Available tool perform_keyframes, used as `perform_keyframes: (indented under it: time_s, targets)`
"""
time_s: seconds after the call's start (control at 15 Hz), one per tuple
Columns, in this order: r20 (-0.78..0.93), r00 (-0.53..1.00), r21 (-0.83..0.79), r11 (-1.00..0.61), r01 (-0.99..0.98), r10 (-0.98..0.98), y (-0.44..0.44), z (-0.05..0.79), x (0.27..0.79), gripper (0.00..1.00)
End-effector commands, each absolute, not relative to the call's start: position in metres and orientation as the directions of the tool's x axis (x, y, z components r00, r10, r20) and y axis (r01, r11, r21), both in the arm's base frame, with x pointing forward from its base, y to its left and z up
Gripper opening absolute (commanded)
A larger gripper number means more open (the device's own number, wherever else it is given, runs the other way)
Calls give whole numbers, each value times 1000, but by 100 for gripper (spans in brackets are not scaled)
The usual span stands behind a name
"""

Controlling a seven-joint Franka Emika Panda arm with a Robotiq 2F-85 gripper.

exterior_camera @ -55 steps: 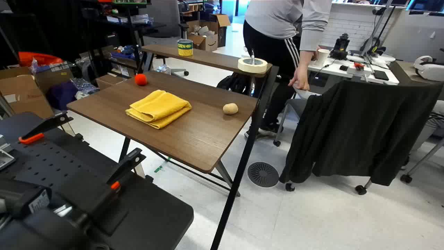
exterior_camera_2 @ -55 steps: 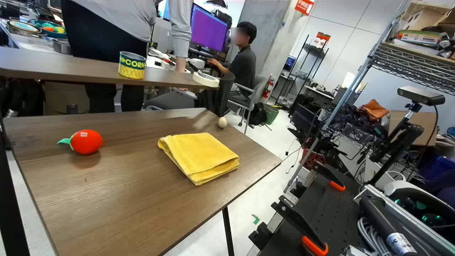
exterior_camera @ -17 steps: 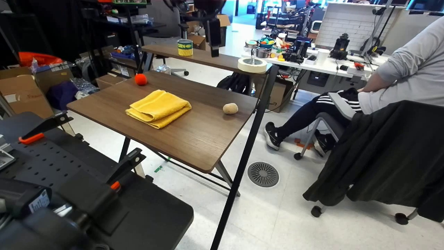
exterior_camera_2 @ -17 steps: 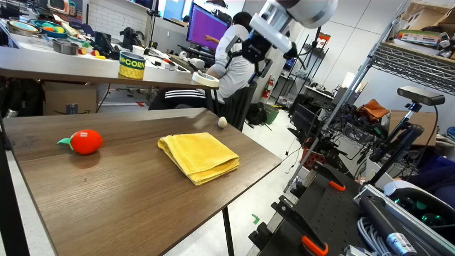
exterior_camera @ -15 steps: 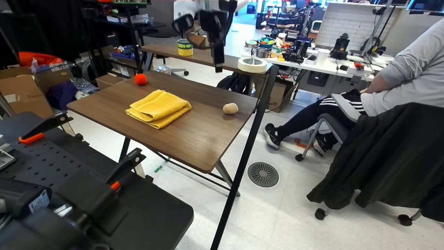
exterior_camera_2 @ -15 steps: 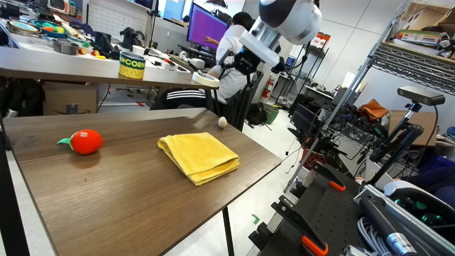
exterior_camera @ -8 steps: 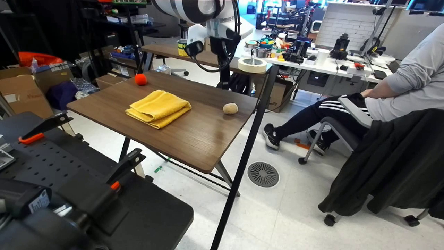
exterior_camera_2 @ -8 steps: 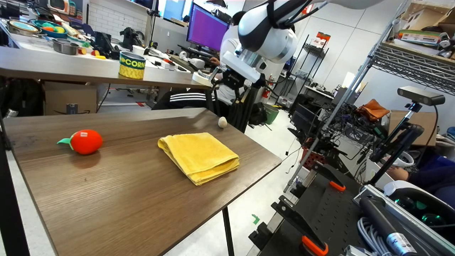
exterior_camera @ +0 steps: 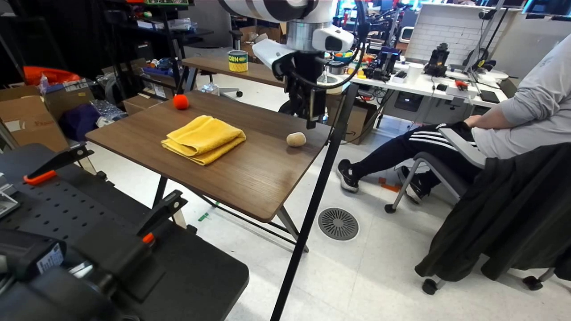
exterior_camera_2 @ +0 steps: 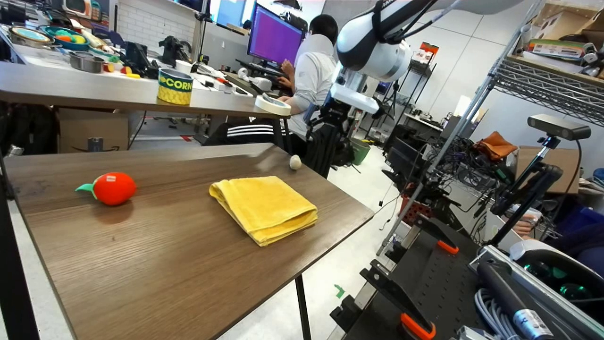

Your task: Move the small ball forward and wipe the table with a yellow towel

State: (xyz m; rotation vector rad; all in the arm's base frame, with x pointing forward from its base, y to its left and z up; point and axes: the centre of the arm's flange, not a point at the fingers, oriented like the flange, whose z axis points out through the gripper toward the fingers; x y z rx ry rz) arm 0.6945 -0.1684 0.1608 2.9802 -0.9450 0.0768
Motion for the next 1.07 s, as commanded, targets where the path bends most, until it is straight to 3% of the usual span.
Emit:
perform_keyframes:
  time_s: [0.0, 0.47, 0.6, 1.0]
  targets:
    - [-33, 904, 59, -904, -424, -426, -188, 167, 692, 100]
    - [-63, 903, 76, -905, -419, -424, -184, 158, 682, 100]
    - [-33, 884, -2, -884, -467, -467, -179, 153, 696, 100]
    - [-9, 847, -25, -847, -531, -531, -161, 121, 732, 100]
